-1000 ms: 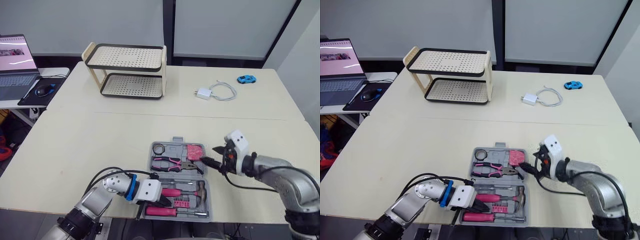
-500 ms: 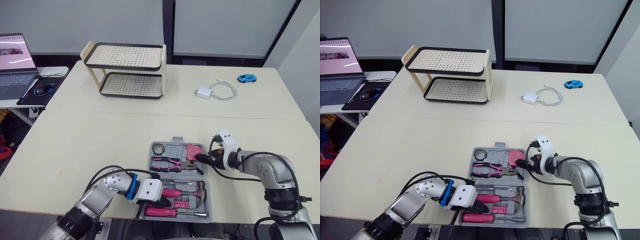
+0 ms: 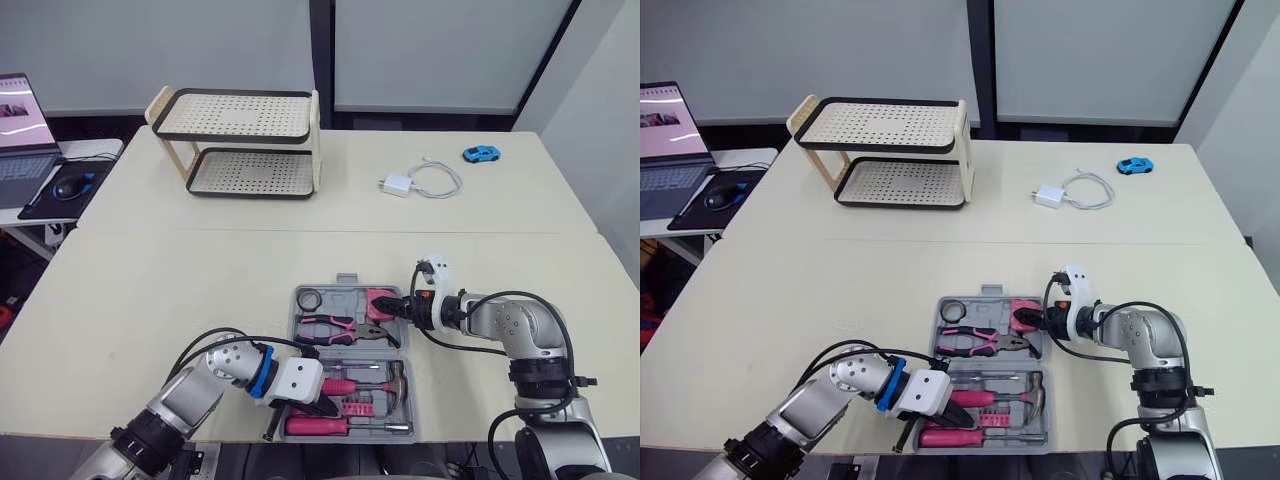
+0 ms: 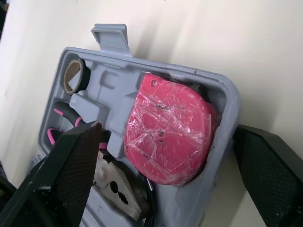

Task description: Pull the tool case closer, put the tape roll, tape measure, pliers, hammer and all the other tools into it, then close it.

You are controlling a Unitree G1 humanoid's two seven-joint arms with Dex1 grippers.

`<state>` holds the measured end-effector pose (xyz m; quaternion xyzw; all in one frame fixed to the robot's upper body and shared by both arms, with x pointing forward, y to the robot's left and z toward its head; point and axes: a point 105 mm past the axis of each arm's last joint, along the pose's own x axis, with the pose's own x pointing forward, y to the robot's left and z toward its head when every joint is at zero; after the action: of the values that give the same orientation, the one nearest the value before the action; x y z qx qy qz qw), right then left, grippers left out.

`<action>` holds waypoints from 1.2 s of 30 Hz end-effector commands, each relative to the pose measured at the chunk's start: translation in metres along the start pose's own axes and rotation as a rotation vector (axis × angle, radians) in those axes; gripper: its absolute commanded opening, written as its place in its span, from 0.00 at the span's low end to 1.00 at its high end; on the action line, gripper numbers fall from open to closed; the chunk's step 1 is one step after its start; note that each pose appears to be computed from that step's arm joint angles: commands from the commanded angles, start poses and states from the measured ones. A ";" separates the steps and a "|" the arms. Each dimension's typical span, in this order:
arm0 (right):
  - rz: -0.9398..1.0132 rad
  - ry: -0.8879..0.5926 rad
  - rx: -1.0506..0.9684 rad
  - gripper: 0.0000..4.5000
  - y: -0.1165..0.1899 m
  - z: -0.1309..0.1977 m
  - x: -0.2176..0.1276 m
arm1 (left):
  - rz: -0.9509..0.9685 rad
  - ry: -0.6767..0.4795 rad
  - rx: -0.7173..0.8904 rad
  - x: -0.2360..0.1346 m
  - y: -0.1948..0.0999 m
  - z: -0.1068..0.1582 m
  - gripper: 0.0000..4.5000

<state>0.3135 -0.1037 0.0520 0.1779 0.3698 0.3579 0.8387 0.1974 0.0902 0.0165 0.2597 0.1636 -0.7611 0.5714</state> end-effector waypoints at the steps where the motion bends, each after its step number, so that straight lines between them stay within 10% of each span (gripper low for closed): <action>1: 0.150 -0.031 -0.045 0.99 0.022 0.010 0.006 | -0.056 0.084 -0.054 0.004 -0.013 -0.019 0.00; 36: 0.385 -0.108 -0.265 0.99 0.061 0.038 0.001 | -0.075 0.111 -0.067 -0.003 -0.023 -0.026 0.00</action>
<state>0.3161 -0.0734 0.0886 0.1633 0.2746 0.5081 0.7998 0.1917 0.0982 0.0177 0.2715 0.1725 -0.7658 0.5568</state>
